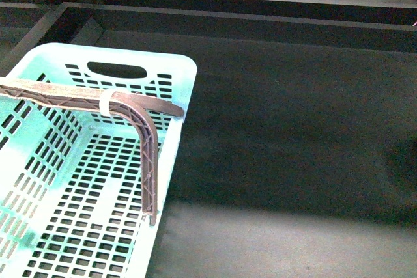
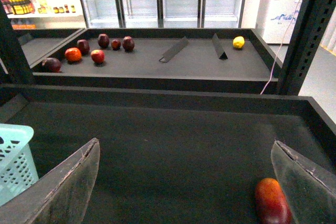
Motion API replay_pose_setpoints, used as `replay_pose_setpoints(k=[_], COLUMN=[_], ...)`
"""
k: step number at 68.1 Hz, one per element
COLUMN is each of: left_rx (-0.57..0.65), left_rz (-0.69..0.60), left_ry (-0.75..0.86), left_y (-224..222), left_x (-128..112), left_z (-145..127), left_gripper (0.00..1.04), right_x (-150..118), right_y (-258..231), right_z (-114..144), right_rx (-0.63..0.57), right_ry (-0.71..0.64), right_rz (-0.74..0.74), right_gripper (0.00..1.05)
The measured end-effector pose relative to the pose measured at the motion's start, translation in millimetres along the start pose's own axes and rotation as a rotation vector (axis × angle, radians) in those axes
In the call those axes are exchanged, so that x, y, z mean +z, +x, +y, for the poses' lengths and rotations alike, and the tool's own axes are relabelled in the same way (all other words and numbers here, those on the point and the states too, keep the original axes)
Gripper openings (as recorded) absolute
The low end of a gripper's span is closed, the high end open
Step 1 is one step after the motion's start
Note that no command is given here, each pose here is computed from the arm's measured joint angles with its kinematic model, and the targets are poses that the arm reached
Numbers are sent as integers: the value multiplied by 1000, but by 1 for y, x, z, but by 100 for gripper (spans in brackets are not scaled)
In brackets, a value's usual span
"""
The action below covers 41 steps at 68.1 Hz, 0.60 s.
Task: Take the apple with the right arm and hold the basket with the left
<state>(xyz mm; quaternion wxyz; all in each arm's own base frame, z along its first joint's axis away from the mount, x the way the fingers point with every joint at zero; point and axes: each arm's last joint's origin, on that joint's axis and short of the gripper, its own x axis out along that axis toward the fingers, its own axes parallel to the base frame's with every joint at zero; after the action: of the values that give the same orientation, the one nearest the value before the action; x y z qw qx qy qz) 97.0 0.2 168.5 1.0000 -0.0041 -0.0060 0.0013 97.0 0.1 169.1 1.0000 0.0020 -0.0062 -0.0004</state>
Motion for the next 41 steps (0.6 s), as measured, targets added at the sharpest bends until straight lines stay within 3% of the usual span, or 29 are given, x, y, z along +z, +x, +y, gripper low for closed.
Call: replay_pose_setpoints(k=[36, 38, 41], left_rx=[0, 10, 28], left_rz=[0, 39, 198], left_ry=[0, -23, -135], left_y=[0, 0, 1], left_x=[0, -1, -1], left_z=[0, 0, 0], left_gripper=[98, 98, 98], right_x=[0, 0, 0], right_y=[0, 0, 0], right_z=[0, 0, 0], right_rx=[0, 0, 0], right_ry=[0, 0, 0], right_rz=[0, 0, 0], right_gripper=[96, 96, 96])
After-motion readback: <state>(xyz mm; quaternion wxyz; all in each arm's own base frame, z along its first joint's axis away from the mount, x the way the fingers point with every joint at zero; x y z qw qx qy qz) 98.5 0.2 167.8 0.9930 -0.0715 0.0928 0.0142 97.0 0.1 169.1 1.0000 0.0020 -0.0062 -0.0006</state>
